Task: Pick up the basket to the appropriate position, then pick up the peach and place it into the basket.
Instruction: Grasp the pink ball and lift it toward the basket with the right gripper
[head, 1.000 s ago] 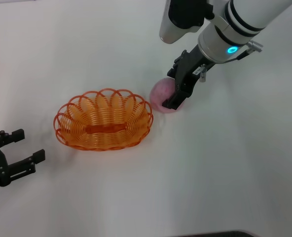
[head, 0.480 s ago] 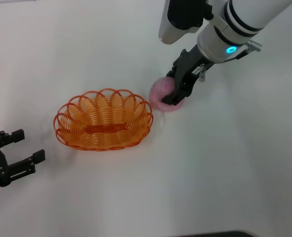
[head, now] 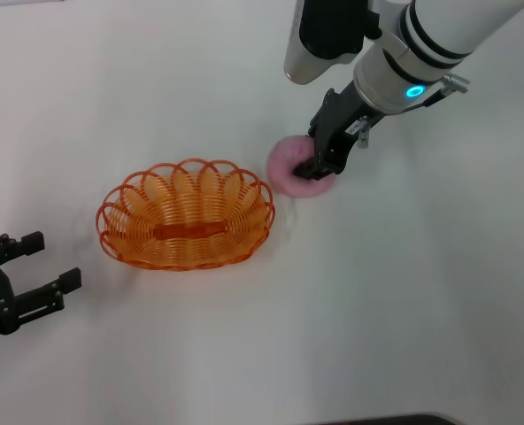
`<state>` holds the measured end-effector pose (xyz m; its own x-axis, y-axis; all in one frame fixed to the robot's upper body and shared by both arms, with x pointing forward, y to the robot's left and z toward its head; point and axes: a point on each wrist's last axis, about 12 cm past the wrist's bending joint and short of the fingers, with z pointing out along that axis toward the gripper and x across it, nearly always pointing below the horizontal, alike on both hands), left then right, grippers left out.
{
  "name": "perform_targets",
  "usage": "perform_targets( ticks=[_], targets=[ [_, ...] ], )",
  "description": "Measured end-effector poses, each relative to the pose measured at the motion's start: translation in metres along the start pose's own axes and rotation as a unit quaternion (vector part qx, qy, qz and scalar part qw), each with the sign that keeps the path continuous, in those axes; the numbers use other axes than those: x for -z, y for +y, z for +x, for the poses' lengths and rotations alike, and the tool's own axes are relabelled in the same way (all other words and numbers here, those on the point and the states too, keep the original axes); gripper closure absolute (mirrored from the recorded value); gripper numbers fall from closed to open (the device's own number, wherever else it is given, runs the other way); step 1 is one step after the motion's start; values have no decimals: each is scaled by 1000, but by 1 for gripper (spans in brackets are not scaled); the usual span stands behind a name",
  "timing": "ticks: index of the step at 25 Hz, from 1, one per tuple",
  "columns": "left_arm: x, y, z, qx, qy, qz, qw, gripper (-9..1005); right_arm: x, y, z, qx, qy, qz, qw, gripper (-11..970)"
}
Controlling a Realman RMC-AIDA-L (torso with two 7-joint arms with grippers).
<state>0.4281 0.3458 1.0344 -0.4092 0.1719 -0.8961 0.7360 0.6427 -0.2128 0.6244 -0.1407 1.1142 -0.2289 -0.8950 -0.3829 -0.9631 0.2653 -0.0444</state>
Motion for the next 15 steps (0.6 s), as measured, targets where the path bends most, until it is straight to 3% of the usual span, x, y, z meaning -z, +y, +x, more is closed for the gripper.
perform_targets(
  ticks=[5, 15],
  targets=[
    [-1, 0, -1, -1, 0, 1, 1000, 199, 2, 0, -3, -1, -11, 0, 1000, 566],
    [-1, 1, -2, 0, 0, 2, 1000, 201, 30, -1, -12, 3, -59, 11, 998, 622]
  ],
)
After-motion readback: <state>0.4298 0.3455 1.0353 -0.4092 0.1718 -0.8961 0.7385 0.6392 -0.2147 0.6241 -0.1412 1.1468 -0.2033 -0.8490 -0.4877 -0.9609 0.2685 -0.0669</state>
